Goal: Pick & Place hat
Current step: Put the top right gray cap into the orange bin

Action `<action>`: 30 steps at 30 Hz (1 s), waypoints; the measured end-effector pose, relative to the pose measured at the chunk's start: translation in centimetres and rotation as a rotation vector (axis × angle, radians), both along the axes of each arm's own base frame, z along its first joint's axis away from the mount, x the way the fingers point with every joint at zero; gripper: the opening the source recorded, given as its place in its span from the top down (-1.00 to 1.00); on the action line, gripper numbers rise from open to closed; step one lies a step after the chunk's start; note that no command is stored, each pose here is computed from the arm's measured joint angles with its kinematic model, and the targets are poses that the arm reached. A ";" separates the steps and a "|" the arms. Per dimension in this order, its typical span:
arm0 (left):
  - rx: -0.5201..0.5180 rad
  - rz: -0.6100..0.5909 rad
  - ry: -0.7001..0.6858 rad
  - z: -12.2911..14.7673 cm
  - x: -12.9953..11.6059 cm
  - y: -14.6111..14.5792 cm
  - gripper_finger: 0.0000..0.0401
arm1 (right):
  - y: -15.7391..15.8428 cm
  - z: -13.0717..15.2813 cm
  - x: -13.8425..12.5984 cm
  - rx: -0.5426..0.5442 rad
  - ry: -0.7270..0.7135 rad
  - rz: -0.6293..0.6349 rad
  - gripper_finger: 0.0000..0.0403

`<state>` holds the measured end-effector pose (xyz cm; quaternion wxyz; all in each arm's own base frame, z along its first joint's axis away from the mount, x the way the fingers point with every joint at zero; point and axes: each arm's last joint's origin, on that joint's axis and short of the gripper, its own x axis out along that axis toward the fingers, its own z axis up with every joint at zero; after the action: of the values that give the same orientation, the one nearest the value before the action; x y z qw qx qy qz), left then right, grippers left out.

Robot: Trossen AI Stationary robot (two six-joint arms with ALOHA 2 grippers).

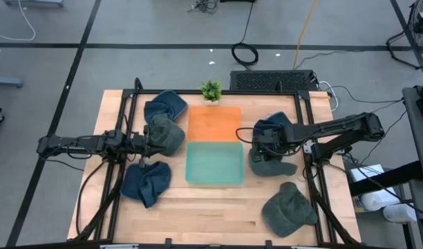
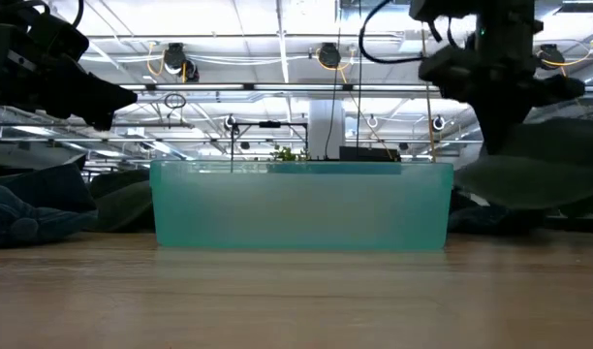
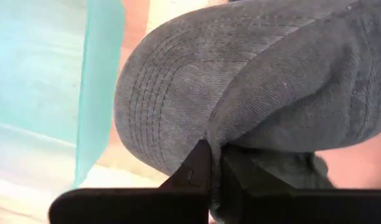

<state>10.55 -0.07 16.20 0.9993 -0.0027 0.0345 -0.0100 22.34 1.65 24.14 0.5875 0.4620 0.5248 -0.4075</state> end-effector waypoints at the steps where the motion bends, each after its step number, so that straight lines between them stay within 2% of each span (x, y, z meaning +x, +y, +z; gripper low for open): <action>1: 0.000 0.000 0.000 0.0 0.0 0.0 0.81 | 0.0 0.4 0.0 0.000 -0.003 0.012 1.00; 16: 0.000 0.000 0.000 0.0 0.0 0.0 0.81 | 0.2 7.1 0.3 -0.023 -0.134 0.203 1.00; 21: 0.000 0.000 0.000 0.0 0.0 0.0 0.81 | 0.1 9.0 -0.7 -0.022 -0.159 0.244 1.00; 30: 0.000 0.000 0.000 0.0 0.0 0.0 0.81 | 0.2 11.3 -2.6 0.047 -0.113 0.305 1.00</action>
<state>10.55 -0.08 16.20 0.9993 -0.0026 0.0346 -0.0100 19.71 1.84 35.41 0.6600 0.4128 0.5645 -0.2745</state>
